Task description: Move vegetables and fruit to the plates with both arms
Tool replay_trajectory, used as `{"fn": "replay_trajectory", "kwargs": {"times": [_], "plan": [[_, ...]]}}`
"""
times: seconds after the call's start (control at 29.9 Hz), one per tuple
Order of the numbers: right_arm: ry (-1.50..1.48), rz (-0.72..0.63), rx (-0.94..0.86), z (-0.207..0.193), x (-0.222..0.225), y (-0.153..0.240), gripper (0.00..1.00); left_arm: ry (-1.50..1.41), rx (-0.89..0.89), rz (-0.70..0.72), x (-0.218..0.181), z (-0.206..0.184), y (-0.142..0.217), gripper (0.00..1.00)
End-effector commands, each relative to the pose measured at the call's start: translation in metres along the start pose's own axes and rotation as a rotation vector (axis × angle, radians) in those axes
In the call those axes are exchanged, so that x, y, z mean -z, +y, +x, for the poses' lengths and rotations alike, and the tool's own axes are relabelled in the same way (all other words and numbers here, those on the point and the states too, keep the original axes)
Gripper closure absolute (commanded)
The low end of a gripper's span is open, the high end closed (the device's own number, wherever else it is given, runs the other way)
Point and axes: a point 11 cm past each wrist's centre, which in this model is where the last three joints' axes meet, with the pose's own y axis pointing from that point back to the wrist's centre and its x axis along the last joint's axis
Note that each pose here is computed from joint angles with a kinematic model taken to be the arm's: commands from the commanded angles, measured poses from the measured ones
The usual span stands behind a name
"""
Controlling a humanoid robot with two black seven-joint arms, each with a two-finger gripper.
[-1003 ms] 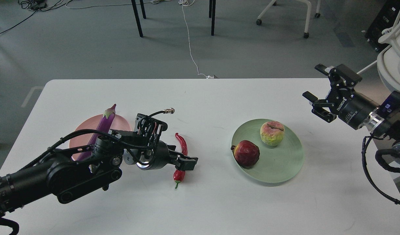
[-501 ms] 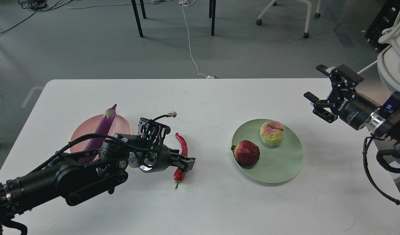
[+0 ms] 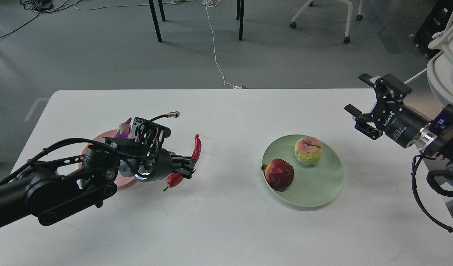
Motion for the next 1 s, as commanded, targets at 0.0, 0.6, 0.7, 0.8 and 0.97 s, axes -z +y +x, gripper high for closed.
{"fn": "replay_trajectory", "kwargs": {"times": [0.0,0.6,0.7,0.8,0.97], "plan": [[0.0,0.002,0.0,0.0,0.0,0.0,0.02,0.006,-0.001,0.08,0.049,0.001,0.031,0.91],[0.0,0.006,0.001,0.0,0.002,0.0,0.02,0.046,-0.005,0.14,0.09,-0.005,0.054,0.02],[0.0,0.022,-0.004,0.001,0.006,-0.001,0.02,0.096,-0.069,0.112,0.089,0.012,0.064,0.02],[-0.002,0.051,-0.015,0.004,0.014,-0.003,0.01,0.28,-0.248,-0.09,0.068,0.049,0.075,0.02],[-0.013,0.064,-0.014,0.0,0.014,-0.008,0.01,0.834,-0.561,-0.479,0.037,0.093,0.079,0.02]]}}
